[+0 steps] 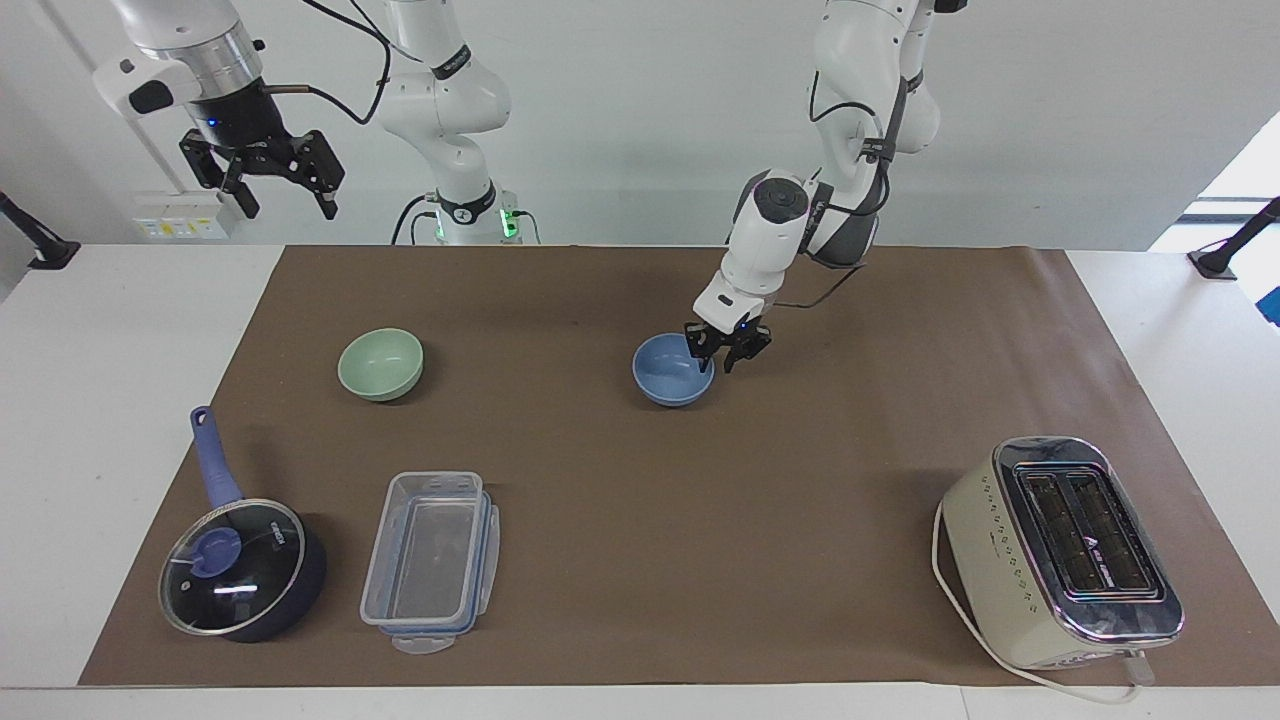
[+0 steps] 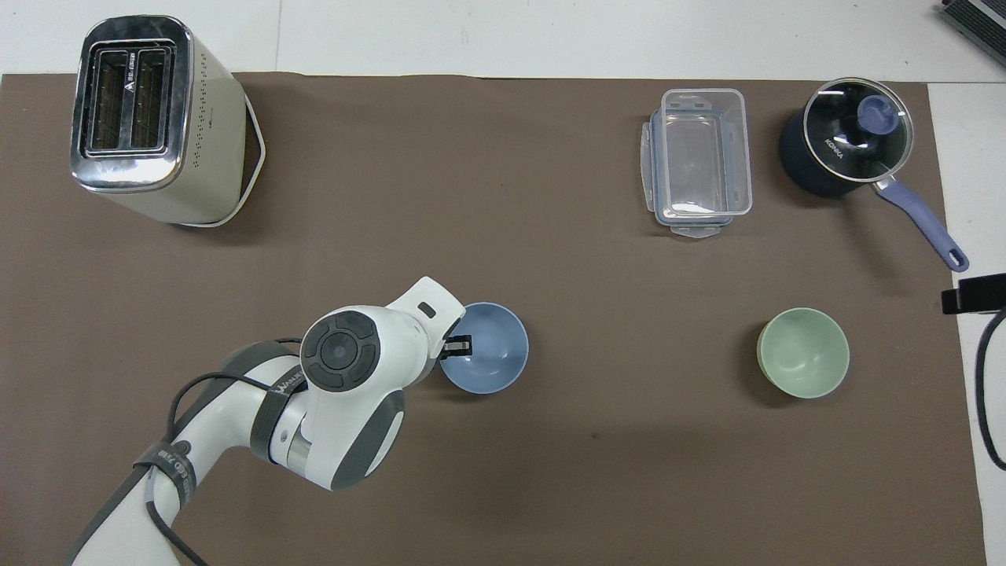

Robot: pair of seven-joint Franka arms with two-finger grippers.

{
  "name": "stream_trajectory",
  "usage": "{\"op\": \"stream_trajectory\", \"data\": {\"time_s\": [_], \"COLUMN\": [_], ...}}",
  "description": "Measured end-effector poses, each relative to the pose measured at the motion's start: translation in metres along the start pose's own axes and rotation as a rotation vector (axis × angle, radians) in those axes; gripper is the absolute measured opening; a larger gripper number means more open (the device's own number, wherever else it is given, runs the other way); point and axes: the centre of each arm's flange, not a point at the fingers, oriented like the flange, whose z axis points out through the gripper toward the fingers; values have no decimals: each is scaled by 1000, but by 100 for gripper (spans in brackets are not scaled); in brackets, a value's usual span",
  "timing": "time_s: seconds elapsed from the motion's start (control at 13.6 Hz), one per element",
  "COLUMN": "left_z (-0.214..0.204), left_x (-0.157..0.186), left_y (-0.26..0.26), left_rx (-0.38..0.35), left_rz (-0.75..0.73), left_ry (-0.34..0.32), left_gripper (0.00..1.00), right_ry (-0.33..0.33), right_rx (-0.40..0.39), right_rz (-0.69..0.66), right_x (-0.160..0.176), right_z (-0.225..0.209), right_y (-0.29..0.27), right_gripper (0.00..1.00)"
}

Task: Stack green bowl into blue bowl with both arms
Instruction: 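Grasp the blue bowl rim and slide it toward the table center, then release the blue bowl while the right gripper grasps the green bowl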

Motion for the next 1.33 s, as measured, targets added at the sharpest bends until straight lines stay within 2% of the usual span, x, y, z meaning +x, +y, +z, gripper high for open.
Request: {"op": "stream_trajectory", "data": {"time_s": [0.15,0.29,0.52,0.81,1.03,1.18,1.33], "left_z": [-11,-32,-82,-178,-250,-283,-309], "left_x": [11,27,47,66,89,99,106], "left_y": [-5,-18,-61,-136,-185,-209,-235], "left_rx": [-7,-8,-11,-17,12,40,55], "left_rz": [-13,-8,42,104,144,162,181], "left_ry": [15,15,15,24,63,89,83], "left_gripper": [82,100,100,100,100,100,100], "right_ry": [-19,-51,-58,-67,-74,-78,-81], "right_rx": [1,1,1,-4,-9,-10,-10], "right_rz": [-1,-5,-43,-88,-146,-182,-231], "right_x": [0,3,14,26,32,29,27], "right_z": [9,34,95,185,248,280,306], "right_y": [0,-2,-5,-4,6,19,39], "right_gripper": [100,100,100,100,100,100,100]}}
